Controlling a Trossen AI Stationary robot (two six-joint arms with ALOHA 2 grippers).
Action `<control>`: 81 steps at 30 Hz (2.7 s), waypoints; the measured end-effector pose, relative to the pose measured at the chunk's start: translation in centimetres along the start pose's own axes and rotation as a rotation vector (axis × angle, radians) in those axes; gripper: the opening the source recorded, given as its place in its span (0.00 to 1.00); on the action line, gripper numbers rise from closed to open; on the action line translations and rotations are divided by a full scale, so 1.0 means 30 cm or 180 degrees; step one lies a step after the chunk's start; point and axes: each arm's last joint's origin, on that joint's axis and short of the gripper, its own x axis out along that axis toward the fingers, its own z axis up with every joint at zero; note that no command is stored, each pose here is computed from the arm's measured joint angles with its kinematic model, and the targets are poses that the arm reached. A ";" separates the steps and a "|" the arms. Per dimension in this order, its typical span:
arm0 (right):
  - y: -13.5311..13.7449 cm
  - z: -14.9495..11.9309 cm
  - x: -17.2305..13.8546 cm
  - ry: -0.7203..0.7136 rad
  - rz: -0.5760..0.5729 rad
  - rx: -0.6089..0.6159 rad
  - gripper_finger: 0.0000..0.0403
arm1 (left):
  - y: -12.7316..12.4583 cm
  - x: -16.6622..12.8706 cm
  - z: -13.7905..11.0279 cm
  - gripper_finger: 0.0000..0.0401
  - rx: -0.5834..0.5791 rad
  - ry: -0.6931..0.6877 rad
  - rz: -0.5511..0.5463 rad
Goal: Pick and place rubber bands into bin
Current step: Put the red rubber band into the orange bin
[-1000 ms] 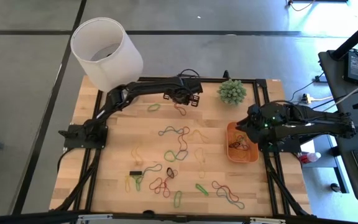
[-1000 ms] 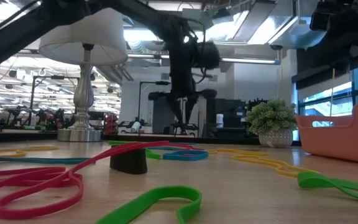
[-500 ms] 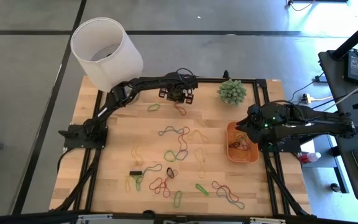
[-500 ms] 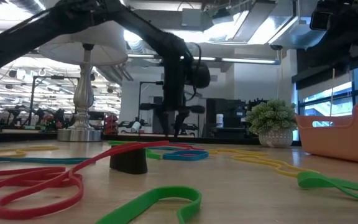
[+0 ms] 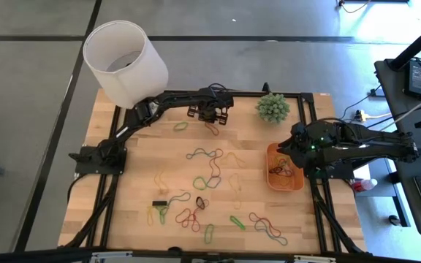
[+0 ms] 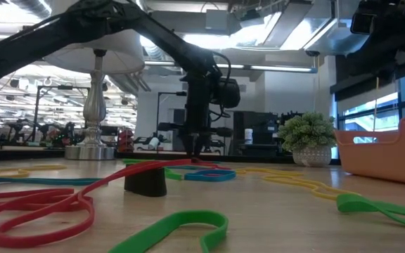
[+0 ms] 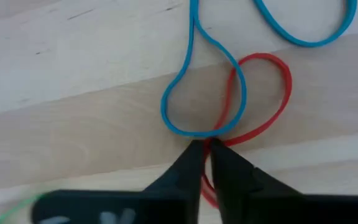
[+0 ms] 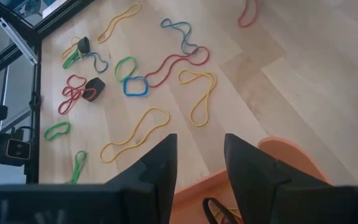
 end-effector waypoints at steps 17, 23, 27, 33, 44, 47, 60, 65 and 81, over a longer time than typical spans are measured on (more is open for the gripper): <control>0.000 0.000 0.000 0.0001 -0.0003 -0.0001 0.34 | -0.060 -0.226 -0.129 0.01 0.0309 -0.0298 -0.0394; 0.000 0.000 0.001 0.0000 -0.0004 -0.0006 0.34 | -0.089 -0.360 -0.209 0.01 0.0453 -0.0546 -0.0741; 0.001 0.002 0.002 -0.0008 0.0001 -0.0014 0.34 | -0.108 -0.462 -0.255 0.01 0.0501 -0.0788 -0.1127; 0.002 0.003 0.009 0.0023 -0.0016 -0.0023 0.34 | -0.152 -0.563 -0.316 0.01 0.0561 -0.1142 -0.1669; 0.021 0.039 0.013 -0.0313 0.0120 -0.0522 0.34 | -0.264 -0.650 -0.408 0.01 0.1120 -0.1615 -0.2643; 0.038 0.065 0.028 -0.0472 0.0236 -0.0701 0.34 | -0.274 -0.662 -0.420 0.01 0.1189 -0.1701 -0.2734; 0.079 0.121 0.193 -0.0261 0.0440 -0.0781 0.35 | -0.286 -0.683 -0.426 0.01 0.1172 -0.1843 -0.2893; 0.089 0.139 0.227 -0.0351 0.0479 -0.0777 0.45 | -0.290 -0.685 -0.438 0.01 0.1246 -0.1862 -0.2892; 0.085 0.166 0.259 -0.0675 0.0053 -0.0589 0.35 | -0.290 -0.683 -0.441 0.01 0.1320 -0.1804 -0.2917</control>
